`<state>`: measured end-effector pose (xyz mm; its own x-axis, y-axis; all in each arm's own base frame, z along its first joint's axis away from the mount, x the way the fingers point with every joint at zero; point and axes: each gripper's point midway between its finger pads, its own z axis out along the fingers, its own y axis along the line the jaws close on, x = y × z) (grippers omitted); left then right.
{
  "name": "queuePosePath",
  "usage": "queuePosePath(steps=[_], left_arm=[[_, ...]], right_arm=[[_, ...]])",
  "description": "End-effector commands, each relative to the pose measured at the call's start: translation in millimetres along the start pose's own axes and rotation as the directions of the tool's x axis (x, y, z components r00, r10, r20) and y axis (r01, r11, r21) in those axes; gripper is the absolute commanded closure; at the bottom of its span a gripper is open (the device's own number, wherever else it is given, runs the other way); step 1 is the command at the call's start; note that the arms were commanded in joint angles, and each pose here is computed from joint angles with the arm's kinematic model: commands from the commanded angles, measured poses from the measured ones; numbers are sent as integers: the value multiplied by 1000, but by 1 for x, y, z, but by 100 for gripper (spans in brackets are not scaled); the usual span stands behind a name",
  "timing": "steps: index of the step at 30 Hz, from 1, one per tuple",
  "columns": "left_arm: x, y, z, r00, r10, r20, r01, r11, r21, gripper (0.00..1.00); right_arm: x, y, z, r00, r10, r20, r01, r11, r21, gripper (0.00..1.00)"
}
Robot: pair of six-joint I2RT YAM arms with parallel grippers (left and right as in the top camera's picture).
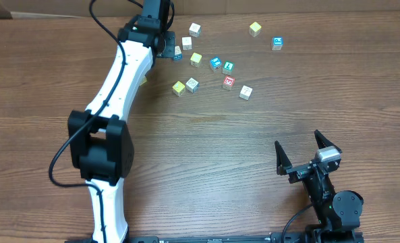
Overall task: Form a circle
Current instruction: 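Lower the left gripper onto the elephant block and grasp it, then lift the elephant block and move it right toward the center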
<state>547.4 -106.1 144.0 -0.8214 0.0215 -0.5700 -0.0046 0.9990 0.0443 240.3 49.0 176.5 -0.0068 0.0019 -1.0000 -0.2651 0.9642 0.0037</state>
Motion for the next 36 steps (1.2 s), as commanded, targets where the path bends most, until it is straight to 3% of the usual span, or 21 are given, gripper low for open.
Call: queuePosePath(steps=[1,22,36], left_arm=[[-13,9,-37,999,-22,41,23,1000,-8,78],[57,23,-64,970,2,-243,-15,999,-49,78],[123,-12,-77,874,71,-481,-26,995,99,75]], right_arm=[[2,-1,0,1000,-6,4,6,1000,4,0],[2,-1,0,1000,-6,4,6,1000,4,0],[2,-1,0,1000,-6,4,6,1000,4,0]])
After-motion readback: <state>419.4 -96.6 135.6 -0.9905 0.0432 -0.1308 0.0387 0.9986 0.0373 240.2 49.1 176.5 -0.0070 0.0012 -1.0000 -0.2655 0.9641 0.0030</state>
